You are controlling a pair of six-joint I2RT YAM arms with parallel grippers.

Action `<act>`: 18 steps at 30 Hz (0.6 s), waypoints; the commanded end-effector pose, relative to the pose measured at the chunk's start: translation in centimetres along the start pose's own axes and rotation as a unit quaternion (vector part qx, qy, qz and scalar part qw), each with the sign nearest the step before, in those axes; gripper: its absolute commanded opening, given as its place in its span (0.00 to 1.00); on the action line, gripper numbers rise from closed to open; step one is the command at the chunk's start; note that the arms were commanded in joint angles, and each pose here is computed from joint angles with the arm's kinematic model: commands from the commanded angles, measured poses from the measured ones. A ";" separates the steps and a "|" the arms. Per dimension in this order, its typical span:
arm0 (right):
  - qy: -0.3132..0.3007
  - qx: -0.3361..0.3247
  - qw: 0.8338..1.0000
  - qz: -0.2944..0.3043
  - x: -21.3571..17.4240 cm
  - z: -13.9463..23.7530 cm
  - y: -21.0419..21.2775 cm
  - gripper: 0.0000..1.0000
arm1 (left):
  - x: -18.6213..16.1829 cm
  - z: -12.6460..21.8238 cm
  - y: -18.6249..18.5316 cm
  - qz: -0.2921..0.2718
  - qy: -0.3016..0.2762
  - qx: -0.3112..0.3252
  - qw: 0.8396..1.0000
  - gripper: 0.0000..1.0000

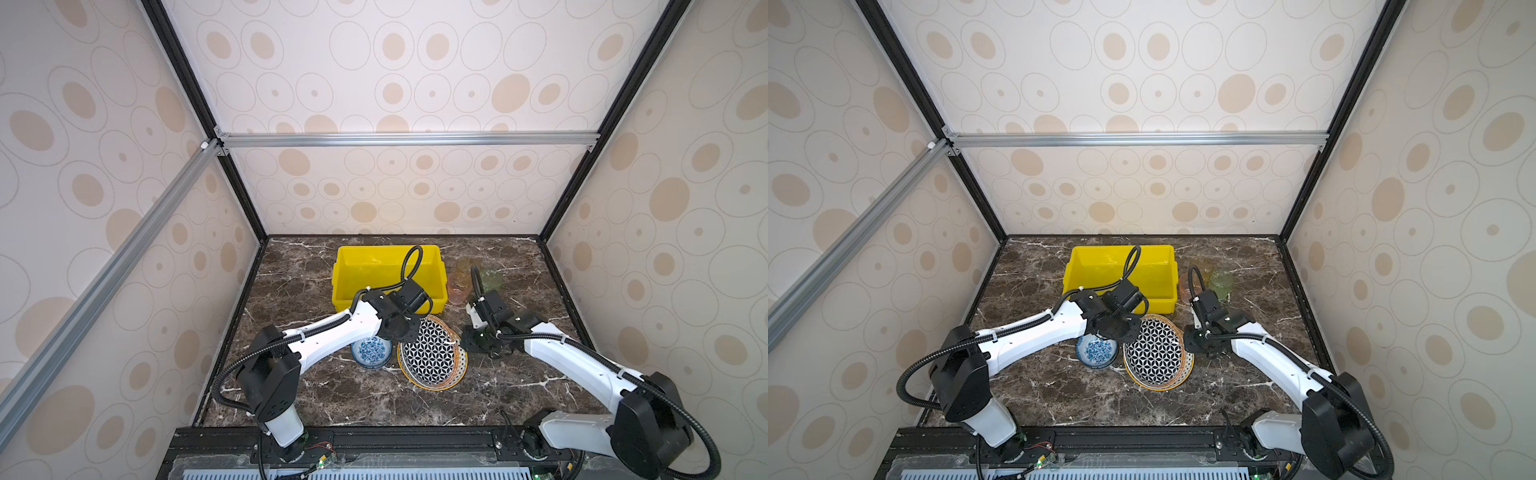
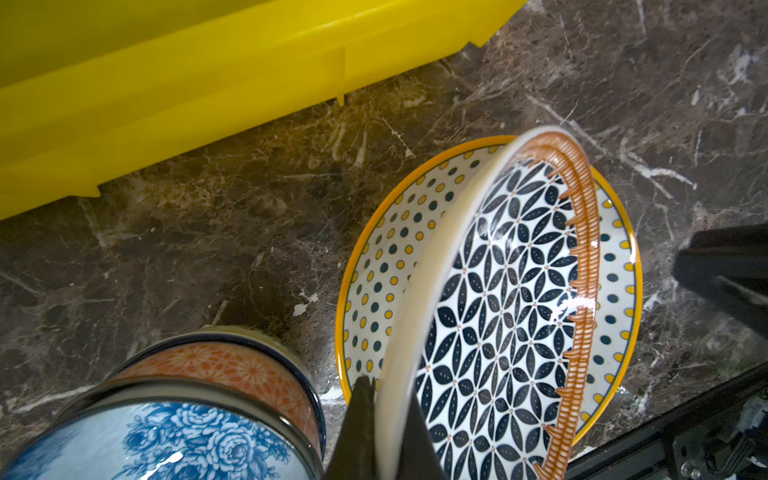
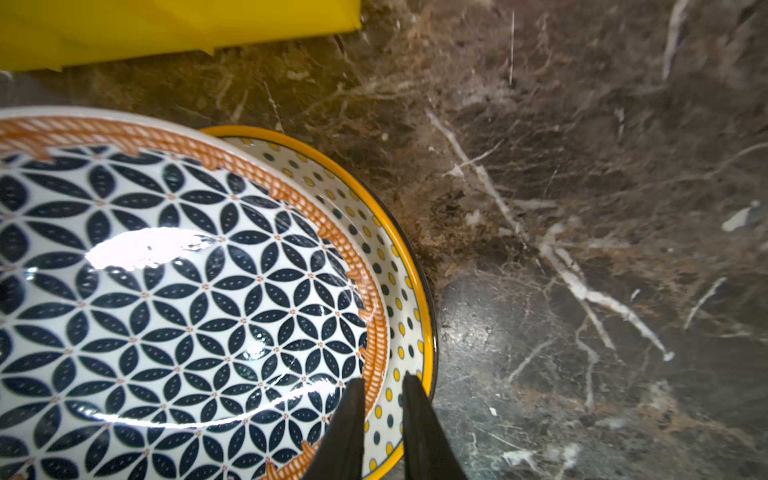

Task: Place the mixed dishes into the plastic bin
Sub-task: 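Tilt the patterned plate up with the left gripper while the right gripper withdraws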

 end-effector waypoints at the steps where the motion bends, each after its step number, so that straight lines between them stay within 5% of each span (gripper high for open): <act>1: -0.023 -0.006 1.000 0.014 0.7 1.9 0.3 0.30 | 0.7 1.8 1.2 0.008 -0.026 0.017 1.000 0.00; 18: -0.110 -0.030 0.993 0.026 2.8 6.7 0.4 0.40 | 2.9 7.2 0.6 0.028 -0.091 -0.088 0.992 0.00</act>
Point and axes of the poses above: each gripper's point midway between its finger pads, its own z axis back along the fingers, its own y axis along the line the jaws close on, x = y × z, the point moved 6 cm from there along z, back along the fingers, and after that the axes turned 15 degrees about z, right-handed, at the moved point
